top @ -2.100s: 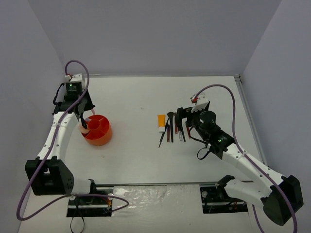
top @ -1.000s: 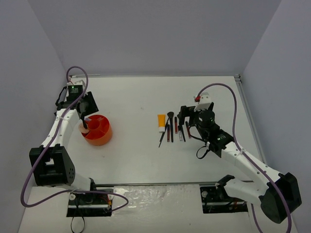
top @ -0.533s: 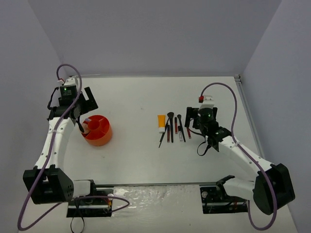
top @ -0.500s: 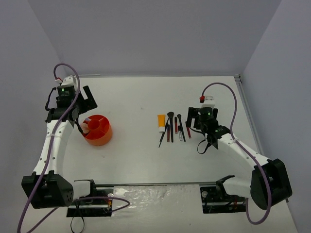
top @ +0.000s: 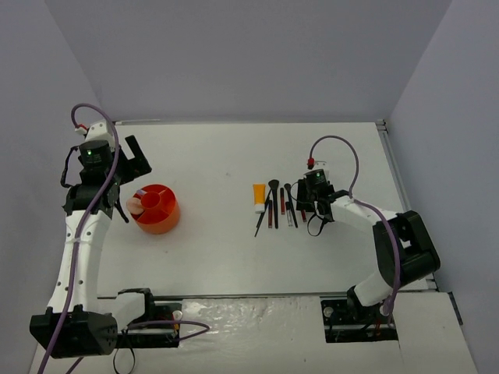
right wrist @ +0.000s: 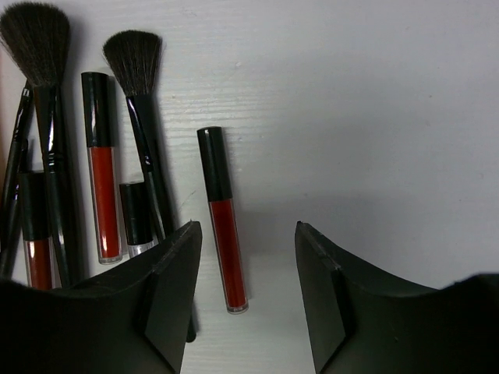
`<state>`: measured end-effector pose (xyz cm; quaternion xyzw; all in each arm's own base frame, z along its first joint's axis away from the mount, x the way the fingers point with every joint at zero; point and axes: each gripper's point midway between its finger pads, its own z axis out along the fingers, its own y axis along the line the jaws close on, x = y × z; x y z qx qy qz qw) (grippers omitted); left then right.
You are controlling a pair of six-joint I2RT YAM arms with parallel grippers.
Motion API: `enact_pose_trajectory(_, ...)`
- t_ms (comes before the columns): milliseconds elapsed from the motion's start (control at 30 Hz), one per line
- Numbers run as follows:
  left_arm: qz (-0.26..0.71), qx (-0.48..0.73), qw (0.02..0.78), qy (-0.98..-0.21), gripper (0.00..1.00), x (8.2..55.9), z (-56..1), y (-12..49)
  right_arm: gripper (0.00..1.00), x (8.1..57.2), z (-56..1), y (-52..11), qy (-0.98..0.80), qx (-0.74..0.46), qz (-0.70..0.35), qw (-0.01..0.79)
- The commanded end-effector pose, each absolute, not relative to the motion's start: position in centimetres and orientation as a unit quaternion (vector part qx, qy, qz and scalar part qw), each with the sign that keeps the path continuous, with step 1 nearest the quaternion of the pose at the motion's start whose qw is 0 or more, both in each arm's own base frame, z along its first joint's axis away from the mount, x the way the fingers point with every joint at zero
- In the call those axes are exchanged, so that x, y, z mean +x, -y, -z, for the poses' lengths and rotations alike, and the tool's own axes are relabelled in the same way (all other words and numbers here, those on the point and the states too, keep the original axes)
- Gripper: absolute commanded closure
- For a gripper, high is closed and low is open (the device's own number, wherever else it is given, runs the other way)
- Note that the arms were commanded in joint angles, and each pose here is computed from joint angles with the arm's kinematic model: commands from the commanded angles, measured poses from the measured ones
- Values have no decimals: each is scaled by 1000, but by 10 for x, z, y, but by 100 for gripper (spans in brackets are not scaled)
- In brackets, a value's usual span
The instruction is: Organize the makeup
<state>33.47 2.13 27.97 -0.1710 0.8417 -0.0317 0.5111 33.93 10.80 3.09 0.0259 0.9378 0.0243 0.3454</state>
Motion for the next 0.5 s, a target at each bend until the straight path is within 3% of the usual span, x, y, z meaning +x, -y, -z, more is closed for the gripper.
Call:
enact_pose_trajectory(0, 25, -164, 553, -816, 3, 336, -310, -26, 53, 356, -43, -120, -932, 33, -37, 359)
enact_pose_trajectory(367, 25, -163, 555, -815, 3, 335, -310, -26, 64, 351, -20, -128, -946, 21, -18, 323)
enact_pose_trajectory(467, 28, -161, 555, -816, 3, 336, -310, -24, 76, 349, -16, -126, -947, 25, -8, 319)
